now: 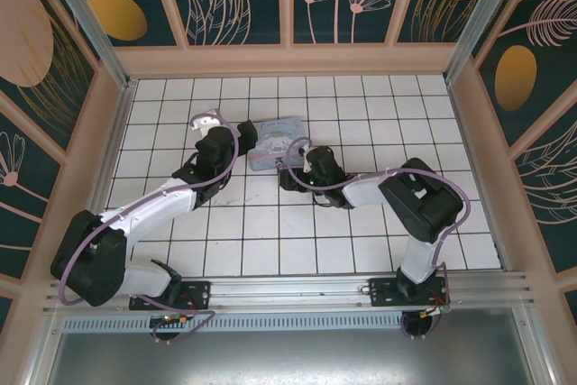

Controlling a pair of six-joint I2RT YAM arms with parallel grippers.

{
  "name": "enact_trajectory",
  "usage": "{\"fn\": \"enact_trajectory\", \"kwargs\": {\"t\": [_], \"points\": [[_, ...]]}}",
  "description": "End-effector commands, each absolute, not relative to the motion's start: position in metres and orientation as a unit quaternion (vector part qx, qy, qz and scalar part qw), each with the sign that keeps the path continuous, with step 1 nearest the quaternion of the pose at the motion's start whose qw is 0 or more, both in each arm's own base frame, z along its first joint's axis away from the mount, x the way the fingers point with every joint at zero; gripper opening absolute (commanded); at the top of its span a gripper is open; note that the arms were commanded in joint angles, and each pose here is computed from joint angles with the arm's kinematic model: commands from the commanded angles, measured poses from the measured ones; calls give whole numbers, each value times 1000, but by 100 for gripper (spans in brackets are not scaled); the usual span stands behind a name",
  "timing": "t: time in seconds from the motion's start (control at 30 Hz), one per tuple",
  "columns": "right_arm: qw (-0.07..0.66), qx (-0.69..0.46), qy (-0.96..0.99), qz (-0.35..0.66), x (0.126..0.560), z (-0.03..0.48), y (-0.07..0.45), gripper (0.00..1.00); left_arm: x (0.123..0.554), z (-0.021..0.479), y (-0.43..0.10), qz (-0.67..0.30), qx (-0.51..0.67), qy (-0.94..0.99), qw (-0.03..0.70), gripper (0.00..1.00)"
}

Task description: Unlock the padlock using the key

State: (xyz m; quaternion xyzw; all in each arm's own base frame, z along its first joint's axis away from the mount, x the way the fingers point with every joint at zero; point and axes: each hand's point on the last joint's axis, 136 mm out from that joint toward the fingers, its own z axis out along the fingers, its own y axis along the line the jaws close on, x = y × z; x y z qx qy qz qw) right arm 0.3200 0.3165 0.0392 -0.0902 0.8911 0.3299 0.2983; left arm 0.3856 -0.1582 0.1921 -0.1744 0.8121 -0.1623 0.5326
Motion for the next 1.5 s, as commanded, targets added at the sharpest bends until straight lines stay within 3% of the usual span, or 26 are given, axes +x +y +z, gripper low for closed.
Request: {"fn": "enact_trajectory", "kwargs": {"t": [0.0,0.47,0.97,1.47], "points": [[307,-92,884,339,330,43,321,60,390,197,-160,-170,-181,811,530,99],[299,-102,884,346,337,41,330,55,395,192,-167,-186,-185,814,518,98],[296,-99,888,339,339,37,331,36,399,185,-169,-204,-193,820,499,99],[303,-89,882,350,344,47,335,5,398,183,-168,-201,-188,823,497,99]]}}
